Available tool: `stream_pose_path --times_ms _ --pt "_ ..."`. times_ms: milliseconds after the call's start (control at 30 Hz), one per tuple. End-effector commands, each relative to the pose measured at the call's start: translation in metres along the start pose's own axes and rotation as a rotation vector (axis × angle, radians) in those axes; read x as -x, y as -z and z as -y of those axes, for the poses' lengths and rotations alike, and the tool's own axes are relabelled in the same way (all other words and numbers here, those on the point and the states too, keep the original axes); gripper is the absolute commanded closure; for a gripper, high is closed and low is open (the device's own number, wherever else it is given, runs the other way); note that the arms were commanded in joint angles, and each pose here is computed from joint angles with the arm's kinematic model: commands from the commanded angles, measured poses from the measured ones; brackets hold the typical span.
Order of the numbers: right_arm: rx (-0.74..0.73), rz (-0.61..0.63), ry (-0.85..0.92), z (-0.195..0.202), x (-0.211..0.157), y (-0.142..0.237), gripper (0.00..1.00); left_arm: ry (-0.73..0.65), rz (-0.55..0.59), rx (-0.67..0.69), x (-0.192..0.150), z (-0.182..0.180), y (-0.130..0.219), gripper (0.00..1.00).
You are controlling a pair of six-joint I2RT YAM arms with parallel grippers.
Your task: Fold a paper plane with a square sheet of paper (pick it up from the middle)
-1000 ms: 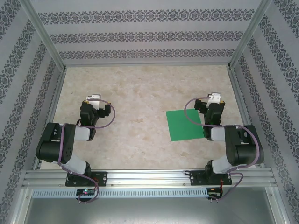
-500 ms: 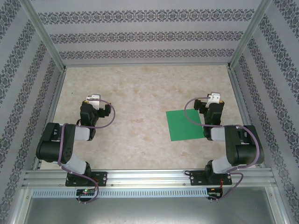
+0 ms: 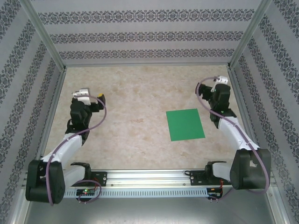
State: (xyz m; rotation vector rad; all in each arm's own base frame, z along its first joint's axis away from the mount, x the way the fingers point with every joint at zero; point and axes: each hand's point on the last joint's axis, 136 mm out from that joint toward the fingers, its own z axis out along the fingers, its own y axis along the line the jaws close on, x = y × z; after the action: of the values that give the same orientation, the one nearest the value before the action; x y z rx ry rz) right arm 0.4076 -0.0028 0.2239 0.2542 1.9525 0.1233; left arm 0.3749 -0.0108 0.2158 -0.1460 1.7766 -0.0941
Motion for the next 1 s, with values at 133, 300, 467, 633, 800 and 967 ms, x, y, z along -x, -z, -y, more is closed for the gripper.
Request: stream_pose_path --times_ms 133,300,467,633,800,967 --pt "0.317 -0.62 -0.274 -0.086 -0.134 0.026 0.02 0.334 -0.372 0.046 -0.028 0.007 0.007 0.0" --pt "0.248 -0.752 -0.123 -0.12 -0.181 0.028 0.03 0.458 -0.434 -0.196 -0.037 0.068 0.004 0.0" --pt "0.213 -0.791 -0.076 -0.135 -0.204 0.028 0.03 0.341 -0.557 -0.259 -0.071 0.116 0.015 0.0" --pt "0.176 -0.853 -0.062 -0.14 -0.228 0.023 0.03 0.271 -0.621 -0.284 -0.098 0.143 0.023 0.0" --pt "0.148 -0.894 -0.038 -0.148 -0.245 0.017 0.04 0.257 -0.623 -0.291 -0.101 0.151 0.023 0.0" --pt "0.176 -0.922 -0.034 -0.17 -0.258 0.012 0.04 0.227 -0.623 -0.28 -0.097 0.151 0.021 0.0"
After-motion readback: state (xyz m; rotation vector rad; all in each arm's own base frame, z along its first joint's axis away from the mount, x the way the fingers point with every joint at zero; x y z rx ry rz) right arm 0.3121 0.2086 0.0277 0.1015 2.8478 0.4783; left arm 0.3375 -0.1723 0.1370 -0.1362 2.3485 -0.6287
